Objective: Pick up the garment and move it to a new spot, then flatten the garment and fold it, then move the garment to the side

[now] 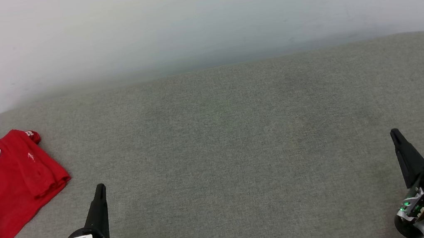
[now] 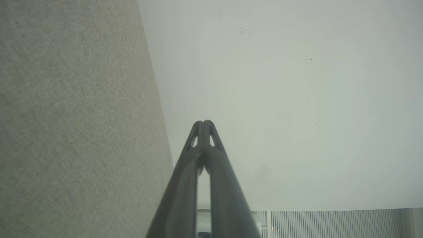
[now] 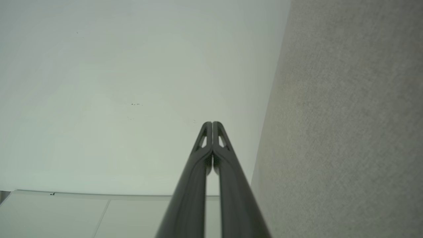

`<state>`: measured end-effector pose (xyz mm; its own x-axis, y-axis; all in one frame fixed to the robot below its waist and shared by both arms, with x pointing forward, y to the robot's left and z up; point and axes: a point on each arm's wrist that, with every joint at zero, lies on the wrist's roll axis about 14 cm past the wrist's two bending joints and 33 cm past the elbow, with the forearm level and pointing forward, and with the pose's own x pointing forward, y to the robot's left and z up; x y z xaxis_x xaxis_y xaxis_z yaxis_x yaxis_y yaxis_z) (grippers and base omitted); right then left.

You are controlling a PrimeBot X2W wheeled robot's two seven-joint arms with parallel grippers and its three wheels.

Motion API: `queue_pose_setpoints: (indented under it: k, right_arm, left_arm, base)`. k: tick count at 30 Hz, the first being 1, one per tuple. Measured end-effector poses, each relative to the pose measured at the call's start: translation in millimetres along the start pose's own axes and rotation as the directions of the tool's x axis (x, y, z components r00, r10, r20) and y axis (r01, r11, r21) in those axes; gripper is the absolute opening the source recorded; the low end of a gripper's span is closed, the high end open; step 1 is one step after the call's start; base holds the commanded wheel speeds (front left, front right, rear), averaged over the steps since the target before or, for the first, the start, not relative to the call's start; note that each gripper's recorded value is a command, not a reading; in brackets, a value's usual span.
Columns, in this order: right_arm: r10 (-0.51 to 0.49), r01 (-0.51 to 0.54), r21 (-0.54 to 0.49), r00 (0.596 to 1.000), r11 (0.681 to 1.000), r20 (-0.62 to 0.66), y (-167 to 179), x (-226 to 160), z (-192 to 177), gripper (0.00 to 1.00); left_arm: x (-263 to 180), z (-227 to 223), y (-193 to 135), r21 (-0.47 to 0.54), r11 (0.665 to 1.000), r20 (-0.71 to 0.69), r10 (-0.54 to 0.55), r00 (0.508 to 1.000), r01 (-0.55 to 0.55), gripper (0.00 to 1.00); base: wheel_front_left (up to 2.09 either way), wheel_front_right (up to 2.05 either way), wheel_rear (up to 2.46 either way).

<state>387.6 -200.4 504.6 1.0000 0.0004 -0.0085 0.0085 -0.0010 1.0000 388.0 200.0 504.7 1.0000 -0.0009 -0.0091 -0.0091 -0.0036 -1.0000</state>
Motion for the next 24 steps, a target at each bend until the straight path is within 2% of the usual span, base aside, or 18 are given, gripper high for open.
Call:
queue_pose_setpoints:
  k: [23, 24]
  right_arm:
    - [0.0, 0.0, 0.0, 1.0, 1.0, 0.0, 0.0, 0.0, 0.0, 0.0]
    - [-0.001, 0.001, 0.0, 1.0, 1.0, 0.0, -0.3, -0.1, 0.0, 1.0]
  left_arm:
    - [0.0, 0.0, 0.0, 0.0, 1.0, 0.0, 0.0, 1.0, 0.0, 0.0]
    - [-0.1, 0.0, 0.4, 0.0, 1.0, 0.0, 0.001, 1.0, -0.001, 1.0]
  base:
    - [0.0, 0.0, 0.0]
    - [0.0, 0.0, 0.0]
